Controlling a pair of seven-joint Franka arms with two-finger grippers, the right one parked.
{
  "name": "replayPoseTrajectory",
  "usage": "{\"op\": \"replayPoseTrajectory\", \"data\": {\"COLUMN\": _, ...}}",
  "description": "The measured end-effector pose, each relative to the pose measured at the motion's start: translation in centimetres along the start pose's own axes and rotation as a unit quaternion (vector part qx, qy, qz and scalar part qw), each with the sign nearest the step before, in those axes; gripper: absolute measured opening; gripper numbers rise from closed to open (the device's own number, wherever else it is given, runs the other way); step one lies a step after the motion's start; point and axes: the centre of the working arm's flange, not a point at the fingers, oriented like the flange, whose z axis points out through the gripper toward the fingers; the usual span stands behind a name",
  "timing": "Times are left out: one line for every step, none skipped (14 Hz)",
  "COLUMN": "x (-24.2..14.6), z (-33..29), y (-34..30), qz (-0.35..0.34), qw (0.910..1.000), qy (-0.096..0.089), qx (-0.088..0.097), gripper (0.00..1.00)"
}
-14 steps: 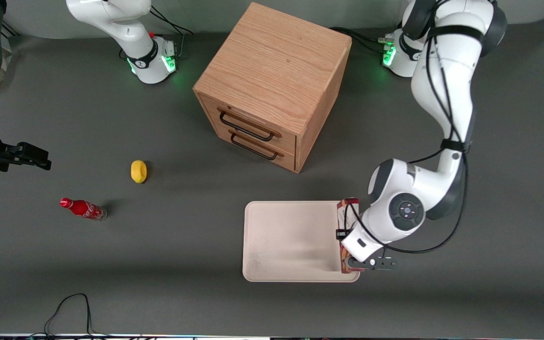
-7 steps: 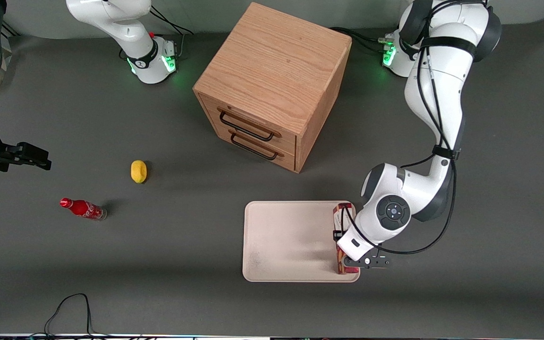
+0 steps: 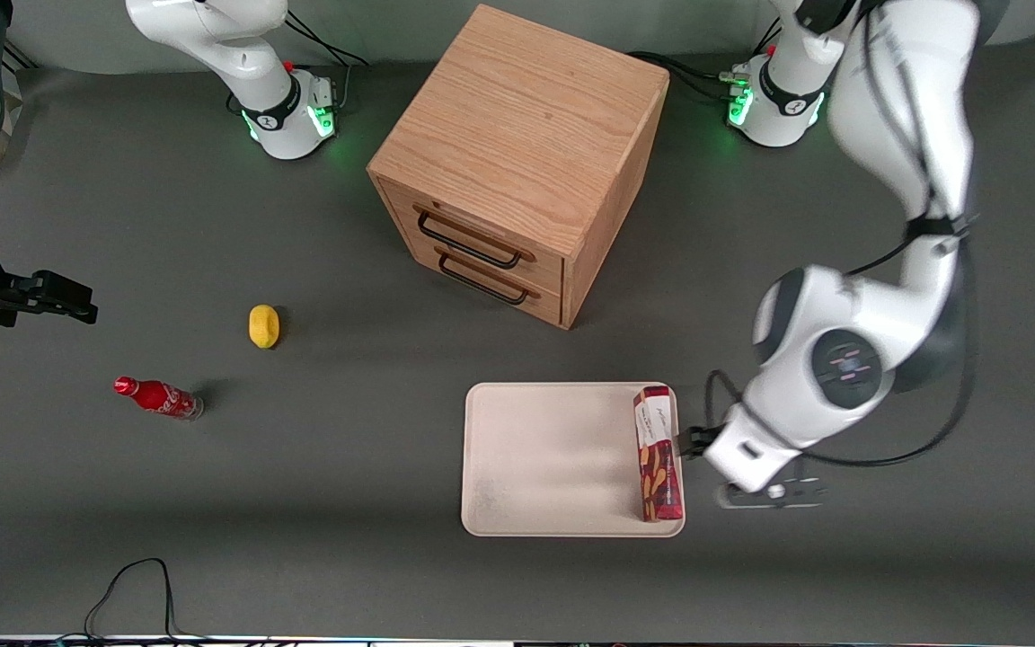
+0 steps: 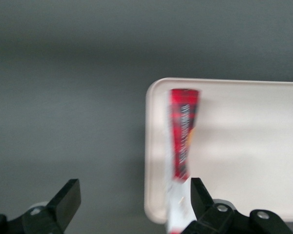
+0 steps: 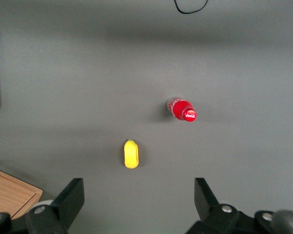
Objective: Place red cookie box on tray
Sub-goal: 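Open the left gripper and raise it away from the box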
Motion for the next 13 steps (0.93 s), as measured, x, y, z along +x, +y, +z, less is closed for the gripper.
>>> {"op": "replayPoseTrajectory", "data": {"x": -0.5, "z": -2.8, "y": -2.0, "qz": -0.012, "qw": 0.9999, "qy": -0.008, "qx": 0.006, "gripper": 1.00}}
{"op": "replayPoseTrajectory", "data": {"x": -1.1, "z": -5.6, "y": -4.1, "qz": -0.024, "qw": 0.9996, "qy": -0.013, "qx": 0.011, "gripper": 1.00}}
{"op": "replayPoseTrajectory", "data": {"x": -1.9, "z": -8.3, "y": -6.3, "qz": -0.036, "qw": 0.9991, "qy": -0.016, "qx": 0.015, "gripper": 1.00}}
{"op": "replayPoseTrajectory", "data": {"x": -2.8, "z": -11.0, "y": -8.6, "qz": -0.047, "qw": 0.9986, "qy": -0.015, "qx": 0.018, "gripper": 1.00}}
{"op": "replayPoseTrajectory", "data": {"x": -3.9, "z": -13.4, "y": -11.0, "qz": -0.049, "qw": 0.9985, "qy": -0.014, "qx": 0.021, "gripper": 1.00}}
{"op": "replayPoseTrajectory", "data": {"x": -5.0, "z": -15.5, "y": -13.2, "qz": -0.043, "qw": 0.9987, "qy": -0.013, "qx": 0.023, "gripper": 1.00}}
{"op": "replayPoseTrajectory", "data": {"x": -6.4, "z": -17.1, "y": -15.2, "qz": -0.036, "qw": 0.9990, "qy": -0.013, "qx": 0.025, "gripper": 1.00}}
{"op": "replayPoseTrajectory", "data": {"x": -7.9, "z": -18.2, "y": -16.9, "qz": -0.033, "qw": 0.9990, "qy": -0.014, "qx": 0.027, "gripper": 1.00}}
{"op": "replayPoseTrajectory", "data": {"x": -9.5, "z": -18.7, "y": -18.4, "qz": -0.032, "qw": 0.9989, "qy": -0.018, "qx": 0.029, "gripper": 1.00}}
{"op": "replayPoseTrajectory", "data": {"x": -11.0, "z": -18.9, "y": -19.5, "qz": -0.032, "qw": 0.9988, "qy": -0.022, "qx": 0.031, "gripper": 1.00}}
{"op": "replayPoseTrajectory", "data": {"x": -12.4, "z": -19.0, "y": -20.1, "qz": -0.028, "qw": 0.9987, "qy": -0.026, "qx": 0.032, "gripper": 1.00}}
{"op": "replayPoseTrajectory", "data": {"x": -13.4, "z": -19.2, "y": -20.4, "qz": -0.022, "qw": 0.9988, "qy": -0.028, "qx": 0.033, "gripper": 1.00}}
{"op": "replayPoseTrajectory", "data": {"x": -14.1, "z": -19.4, "y": -20.4, "qz": -0.015, "qw": 0.9989, "qy": -0.028, "qx": 0.033, "gripper": 1.00}}
